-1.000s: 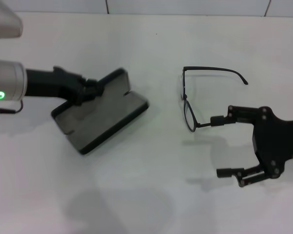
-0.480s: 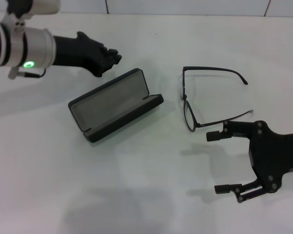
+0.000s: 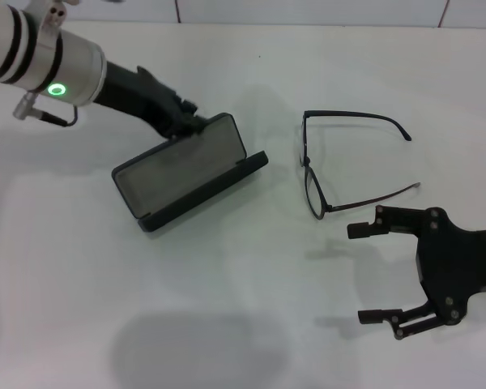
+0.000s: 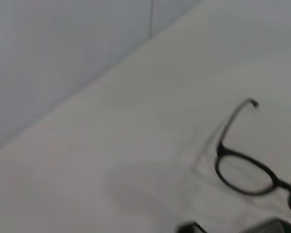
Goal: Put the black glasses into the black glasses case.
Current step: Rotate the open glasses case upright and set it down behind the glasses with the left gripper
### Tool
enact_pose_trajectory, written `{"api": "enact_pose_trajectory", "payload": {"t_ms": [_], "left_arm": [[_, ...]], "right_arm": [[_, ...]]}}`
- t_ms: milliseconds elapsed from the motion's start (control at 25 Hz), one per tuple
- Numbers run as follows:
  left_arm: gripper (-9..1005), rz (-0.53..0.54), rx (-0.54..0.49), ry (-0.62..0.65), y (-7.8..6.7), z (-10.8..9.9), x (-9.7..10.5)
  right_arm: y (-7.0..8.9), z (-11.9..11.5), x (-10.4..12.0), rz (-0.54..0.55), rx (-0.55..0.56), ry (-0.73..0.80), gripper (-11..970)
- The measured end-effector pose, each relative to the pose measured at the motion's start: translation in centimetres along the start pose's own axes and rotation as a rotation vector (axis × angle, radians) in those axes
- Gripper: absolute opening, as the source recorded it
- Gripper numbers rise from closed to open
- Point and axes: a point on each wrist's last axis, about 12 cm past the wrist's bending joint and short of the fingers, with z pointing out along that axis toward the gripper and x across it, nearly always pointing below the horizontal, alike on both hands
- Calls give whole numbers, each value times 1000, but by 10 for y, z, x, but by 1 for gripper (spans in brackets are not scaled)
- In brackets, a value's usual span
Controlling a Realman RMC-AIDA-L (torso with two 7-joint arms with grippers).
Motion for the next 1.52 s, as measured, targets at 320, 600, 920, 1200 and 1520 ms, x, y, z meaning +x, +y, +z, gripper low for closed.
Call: {"api": "enact_pose_trajectory", "payload": {"t_ms": [320, 600, 920, 1200, 1520], "left_arm": [[359, -5, -20, 69, -4, 3, -9], [520, -5, -73, 148, -2, 12, -6], [505, 0, -77, 195, -6, 17, -2], [337, 15, -97, 220, -7, 21, 0], [145, 67, -175, 175, 0, 22, -8]], "right_arm": [[-4, 3, 2, -17, -10, 31, 888], [-5, 8, 4, -23, -30, 60, 888], [-7, 13, 3, -33, -46, 65, 889], [-7, 14, 3, -33, -48, 63, 889], [-6, 15, 3, -30, -52, 60, 889]]}}
